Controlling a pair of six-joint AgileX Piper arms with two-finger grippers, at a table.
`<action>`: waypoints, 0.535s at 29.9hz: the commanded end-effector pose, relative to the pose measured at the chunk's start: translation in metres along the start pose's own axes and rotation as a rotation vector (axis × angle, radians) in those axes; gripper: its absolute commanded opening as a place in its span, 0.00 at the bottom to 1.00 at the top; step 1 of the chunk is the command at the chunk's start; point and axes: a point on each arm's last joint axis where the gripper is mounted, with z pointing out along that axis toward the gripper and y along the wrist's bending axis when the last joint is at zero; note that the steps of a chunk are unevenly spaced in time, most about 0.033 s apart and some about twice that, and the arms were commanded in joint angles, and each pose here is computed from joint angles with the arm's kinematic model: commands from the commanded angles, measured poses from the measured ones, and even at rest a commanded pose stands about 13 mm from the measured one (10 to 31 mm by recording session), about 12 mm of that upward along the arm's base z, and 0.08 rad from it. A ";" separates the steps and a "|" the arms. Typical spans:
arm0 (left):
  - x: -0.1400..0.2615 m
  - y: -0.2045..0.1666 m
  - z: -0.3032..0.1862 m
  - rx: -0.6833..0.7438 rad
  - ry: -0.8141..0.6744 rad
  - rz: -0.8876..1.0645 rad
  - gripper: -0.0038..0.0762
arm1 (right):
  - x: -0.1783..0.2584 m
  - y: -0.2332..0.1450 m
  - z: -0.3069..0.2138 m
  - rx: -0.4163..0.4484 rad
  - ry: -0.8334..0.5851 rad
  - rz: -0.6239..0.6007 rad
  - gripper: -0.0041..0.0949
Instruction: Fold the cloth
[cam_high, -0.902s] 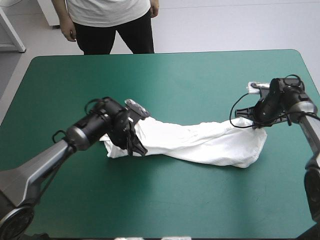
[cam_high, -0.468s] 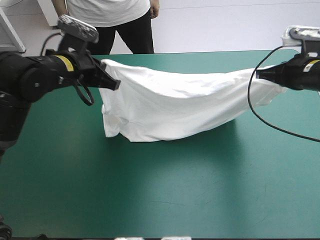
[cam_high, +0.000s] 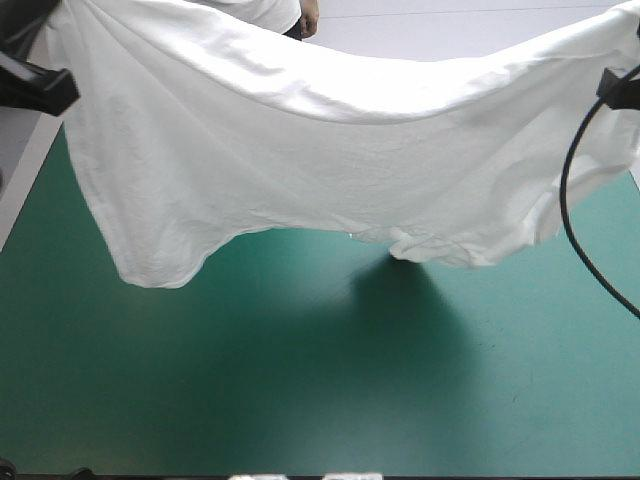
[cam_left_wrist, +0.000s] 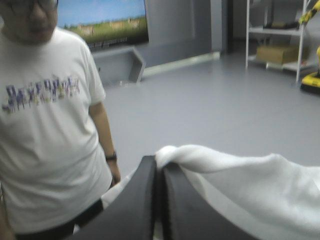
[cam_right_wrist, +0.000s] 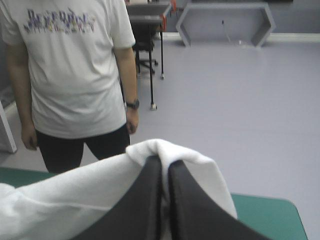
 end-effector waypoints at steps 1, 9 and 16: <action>-0.029 0.002 -0.036 0.022 -0.260 -0.021 0.04 | -0.031 0.008 -0.044 -0.018 -0.261 -0.022 0.02; -0.038 0.001 -0.060 0.055 -0.338 -0.037 0.04 | -0.045 0.014 -0.080 -0.035 -0.385 -0.050 0.02; -0.014 0.011 -0.054 -0.062 -0.083 -0.045 0.04 | -0.027 0.011 -0.053 -0.045 -0.153 0.007 0.02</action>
